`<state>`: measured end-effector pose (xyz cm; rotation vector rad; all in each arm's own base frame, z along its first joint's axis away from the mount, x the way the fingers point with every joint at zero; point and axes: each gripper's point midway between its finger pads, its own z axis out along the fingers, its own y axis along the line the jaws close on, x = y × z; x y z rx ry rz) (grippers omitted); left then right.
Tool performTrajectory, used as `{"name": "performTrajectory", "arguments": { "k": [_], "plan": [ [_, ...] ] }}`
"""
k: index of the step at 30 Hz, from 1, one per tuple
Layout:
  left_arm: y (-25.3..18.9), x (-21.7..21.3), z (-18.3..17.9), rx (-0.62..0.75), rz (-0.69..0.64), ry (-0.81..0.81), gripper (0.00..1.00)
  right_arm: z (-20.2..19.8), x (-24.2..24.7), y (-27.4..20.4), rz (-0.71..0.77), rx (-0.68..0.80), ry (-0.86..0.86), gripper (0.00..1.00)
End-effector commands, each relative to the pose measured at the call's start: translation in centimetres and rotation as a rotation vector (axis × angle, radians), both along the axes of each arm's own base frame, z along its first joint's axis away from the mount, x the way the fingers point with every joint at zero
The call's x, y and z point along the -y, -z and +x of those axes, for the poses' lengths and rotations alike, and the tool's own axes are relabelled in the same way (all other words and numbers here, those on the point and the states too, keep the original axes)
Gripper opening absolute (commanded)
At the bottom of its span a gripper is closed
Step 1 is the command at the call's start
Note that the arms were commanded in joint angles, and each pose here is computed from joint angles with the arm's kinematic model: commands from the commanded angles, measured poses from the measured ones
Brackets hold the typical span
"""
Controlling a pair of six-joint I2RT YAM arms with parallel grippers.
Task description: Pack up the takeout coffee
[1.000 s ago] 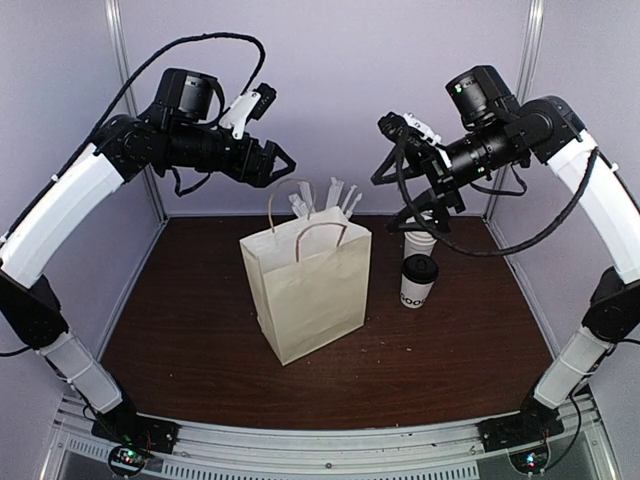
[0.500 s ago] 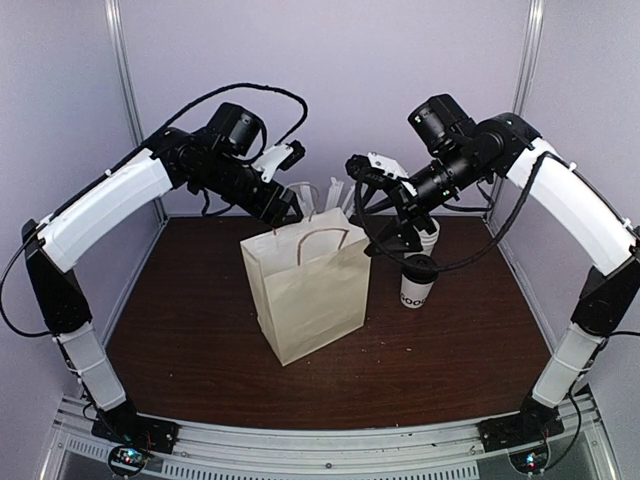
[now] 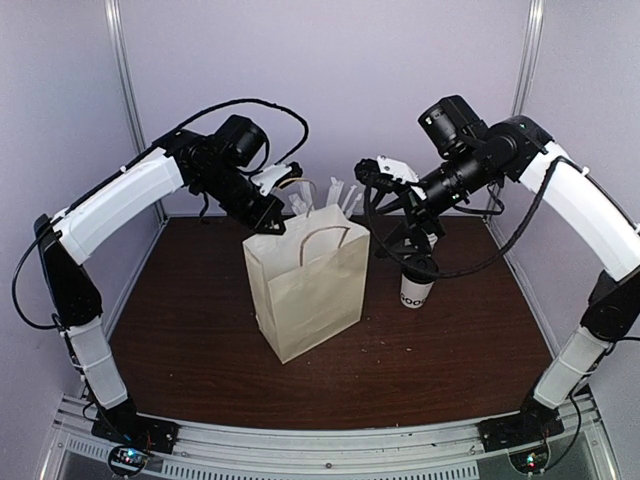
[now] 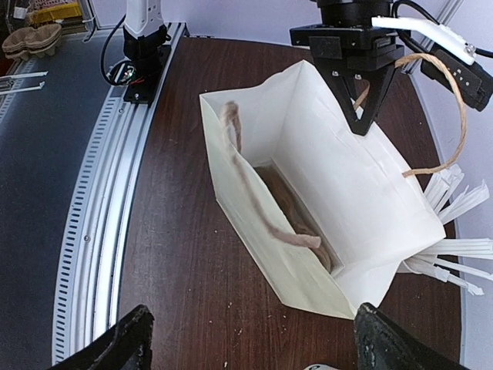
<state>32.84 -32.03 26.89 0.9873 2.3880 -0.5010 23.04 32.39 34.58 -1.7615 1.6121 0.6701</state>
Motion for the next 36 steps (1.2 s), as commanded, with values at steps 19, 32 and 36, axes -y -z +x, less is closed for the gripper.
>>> {"name": "performTrajectory", "arguments": {
  "k": [19, 32, 36],
  "plan": [
    [-3.3, 8.3, -13.8, 0.461, 0.224, 0.375, 0.0, 0.4, 14.0, 5.6, -0.209, -0.015, 0.276, 1.0],
    [-1.0, 10.2, -20.3, 0.575, 0.232, 0.436, 0.0, 0.8, 17.7, 8.3, -0.177, -0.09, 0.417, 1.0],
    [-1.4, 10.0, -20.0, 0.594, 0.233, 0.426, 0.0, 0.9, 17.4, 7.8, -0.159, -0.089, 0.413, 1.0]
  ]
}}
